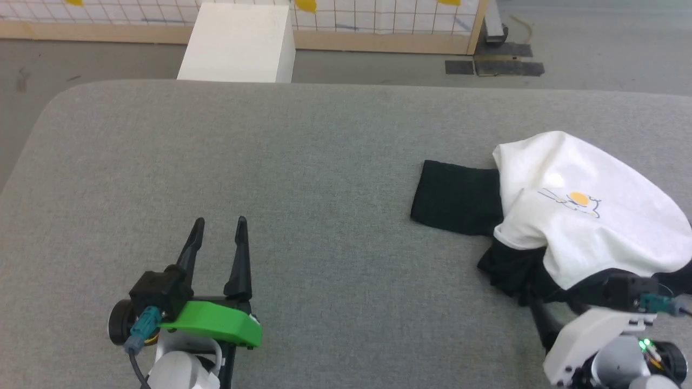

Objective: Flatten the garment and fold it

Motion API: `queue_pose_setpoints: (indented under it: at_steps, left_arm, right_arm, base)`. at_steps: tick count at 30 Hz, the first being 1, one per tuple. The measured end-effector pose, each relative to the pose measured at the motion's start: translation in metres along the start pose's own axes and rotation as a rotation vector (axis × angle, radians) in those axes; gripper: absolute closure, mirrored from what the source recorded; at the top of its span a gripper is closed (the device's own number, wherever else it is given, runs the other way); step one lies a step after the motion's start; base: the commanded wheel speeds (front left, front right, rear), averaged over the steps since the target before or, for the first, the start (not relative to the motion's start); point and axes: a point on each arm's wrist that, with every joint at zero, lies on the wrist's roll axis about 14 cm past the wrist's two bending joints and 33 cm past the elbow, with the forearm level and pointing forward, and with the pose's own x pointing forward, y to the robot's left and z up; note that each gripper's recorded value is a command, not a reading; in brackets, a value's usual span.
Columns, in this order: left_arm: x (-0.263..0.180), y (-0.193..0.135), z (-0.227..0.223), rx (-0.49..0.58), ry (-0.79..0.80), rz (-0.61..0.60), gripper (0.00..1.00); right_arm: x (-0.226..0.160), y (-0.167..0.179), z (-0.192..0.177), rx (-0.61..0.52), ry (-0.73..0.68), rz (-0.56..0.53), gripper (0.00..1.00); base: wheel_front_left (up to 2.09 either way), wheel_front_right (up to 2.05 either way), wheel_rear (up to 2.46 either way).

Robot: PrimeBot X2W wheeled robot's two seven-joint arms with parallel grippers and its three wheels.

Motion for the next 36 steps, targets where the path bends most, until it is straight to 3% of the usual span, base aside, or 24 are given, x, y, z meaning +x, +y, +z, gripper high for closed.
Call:
queue_pose_setpoints:
  at_steps: [5,6,7,8,11,17,21,26,27,28,29,36]
  left_arm:
    - [-0.002,0.004,-0.002,0.002,0.008,0.009,0.00]
    - [-0.003,0.005,-0.002,0.003,0.008,0.012,0.00]
    - [-0.003,0.006,-0.002,0.004,0.009,0.016,0.00]
    - [-0.004,0.008,-0.002,0.005,0.009,0.020,0.00]
    - [-0.006,0.011,-0.001,0.008,0.008,0.032,0.00]
    - [-0.007,0.015,0.001,0.011,0.002,0.041,0.00]
    - [-0.008,0.014,0.002,0.012,0.001,0.039,0.00]
    - [-0.010,0.016,0.002,0.014,0.002,0.047,0.00]
    - [-0.011,0.017,0.003,0.014,0.001,0.049,0.00]
    - [-0.011,0.017,0.003,0.015,0.000,0.051,0.00]
    - [-0.011,0.017,0.004,0.015,-0.002,0.051,0.00]
    - [-0.008,0.013,0.006,0.012,-0.010,0.038,0.00]
  right_arm:
    - [0.020,0.005,0.010,-0.012,-0.016,0.013,0.00]
    - [0.023,0.009,0.011,-0.017,-0.014,0.022,0.16]
    - [0.027,0.015,0.013,-0.026,-0.016,0.038,0.87]
    - [0.030,0.023,0.018,-0.044,-0.030,0.060,1.00]
    - [0.035,0.060,0.040,-0.090,-0.102,0.159,1.00]
    - [0.016,0.172,0.082,-0.198,-0.259,0.478,1.00]
    - [0.002,0.225,0.039,-0.271,-0.110,0.645,1.00]
    - [0.002,0.226,-0.030,-0.355,0.166,0.657,1.00]
    - [0.003,0.221,-0.039,-0.360,0.205,0.644,0.86]
    - [0.003,0.216,-0.044,-0.360,0.223,0.629,0.47]
    - [0.004,0.211,-0.044,-0.349,0.225,0.614,0.00]
    - [0.008,0.148,-0.015,-0.201,0.137,0.418,0.00]
  base:
    - [0.00,0.00,0.00]
    - [0.00,0.00,0.00]
    - [0.00,0.00,0.00]
    - [0.00,0.00,0.00]
    - [0.00,0.00,0.00]
    - [0.00,0.00,0.00]
    - [0.00,0.00,0.00]
    - [0.00,0.00,0.00]
    - [0.00,0.00,0.00]
    - [0.00,0.00,0.00]
    - [0.00,0.00,0.00]
    - [0.00,0.00,0.00]
